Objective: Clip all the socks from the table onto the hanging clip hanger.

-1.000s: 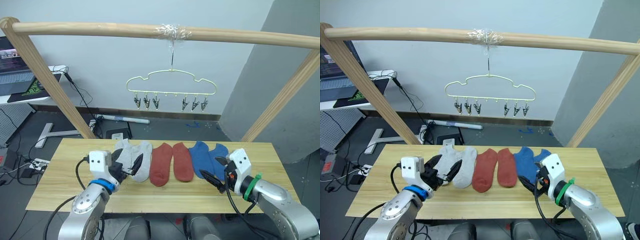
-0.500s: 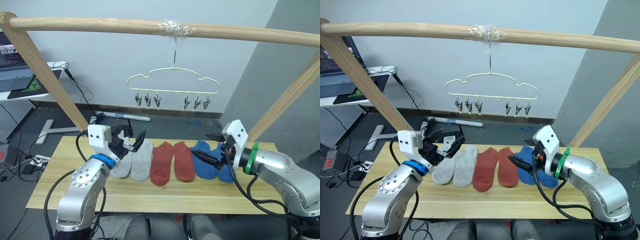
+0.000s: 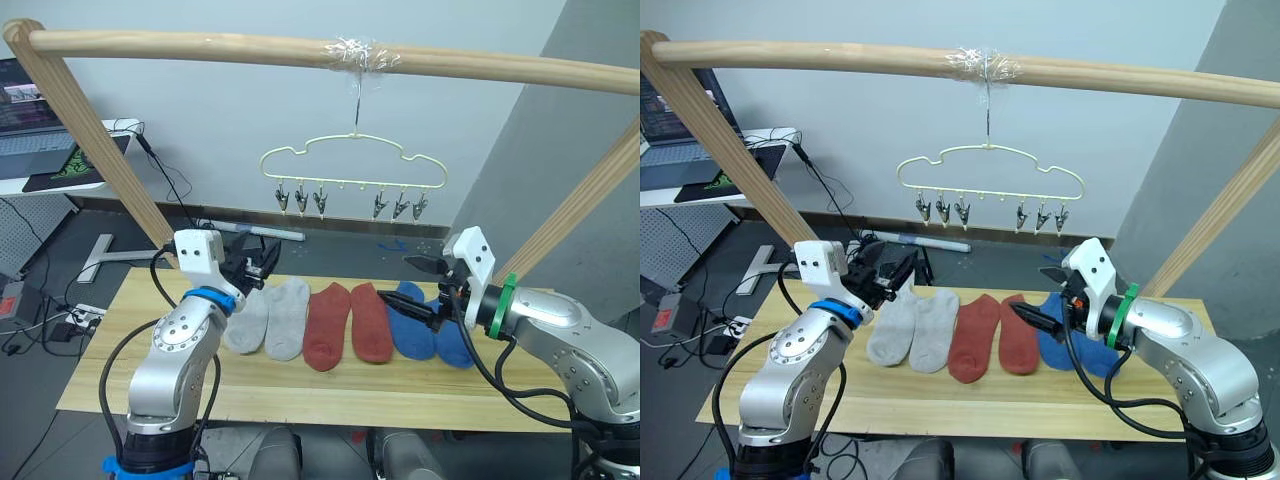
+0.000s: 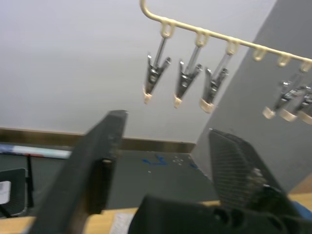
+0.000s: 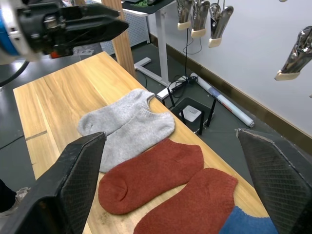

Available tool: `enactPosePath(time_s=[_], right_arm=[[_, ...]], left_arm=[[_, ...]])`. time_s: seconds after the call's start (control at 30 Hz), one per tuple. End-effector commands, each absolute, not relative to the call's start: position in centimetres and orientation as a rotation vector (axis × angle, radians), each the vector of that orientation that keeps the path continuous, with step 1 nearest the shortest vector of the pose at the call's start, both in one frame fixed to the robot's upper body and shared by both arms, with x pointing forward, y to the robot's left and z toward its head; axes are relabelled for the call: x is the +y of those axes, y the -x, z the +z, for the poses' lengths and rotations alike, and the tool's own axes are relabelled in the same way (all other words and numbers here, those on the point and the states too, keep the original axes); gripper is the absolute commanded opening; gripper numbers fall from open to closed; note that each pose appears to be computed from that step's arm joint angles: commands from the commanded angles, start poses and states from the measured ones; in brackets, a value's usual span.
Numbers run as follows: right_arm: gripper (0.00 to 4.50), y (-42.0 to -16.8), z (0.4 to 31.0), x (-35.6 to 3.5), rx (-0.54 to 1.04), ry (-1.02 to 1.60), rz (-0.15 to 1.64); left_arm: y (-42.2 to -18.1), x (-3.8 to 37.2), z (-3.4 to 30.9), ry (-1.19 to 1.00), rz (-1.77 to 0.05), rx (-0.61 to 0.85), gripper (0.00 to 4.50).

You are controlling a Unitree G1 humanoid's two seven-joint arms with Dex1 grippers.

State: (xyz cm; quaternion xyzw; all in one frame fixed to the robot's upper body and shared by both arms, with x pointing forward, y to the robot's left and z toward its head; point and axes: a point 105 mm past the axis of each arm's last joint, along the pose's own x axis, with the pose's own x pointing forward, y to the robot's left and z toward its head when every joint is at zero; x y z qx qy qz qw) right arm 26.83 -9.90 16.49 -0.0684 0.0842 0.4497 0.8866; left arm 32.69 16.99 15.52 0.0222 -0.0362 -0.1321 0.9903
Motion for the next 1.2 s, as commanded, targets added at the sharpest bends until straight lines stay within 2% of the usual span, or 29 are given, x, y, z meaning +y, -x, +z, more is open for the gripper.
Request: enactPosePath(time_s=[0.03, 0.53, 1.2], right_arm=[[4.50, -26.2, 18.1, -9.4, 0.113, 0.162, 0.953], [4.50, -26.1, 20.6, -8.3, 0.056, 0.173, 0.964], [4.50, -25.4, 21.2, -8.2, 0.058, 0.179, 0.944]], left_arm=[[-33.2, 16.9, 16.9, -0.052, -0.242, -0.127, 2.39], [-36.1, 15.7, 18.5, -0.038, -0.192, -0.115, 2.39], [-39.8, 13.5, 19.7, -0.045, -0.212, -0.145, 2.39]])
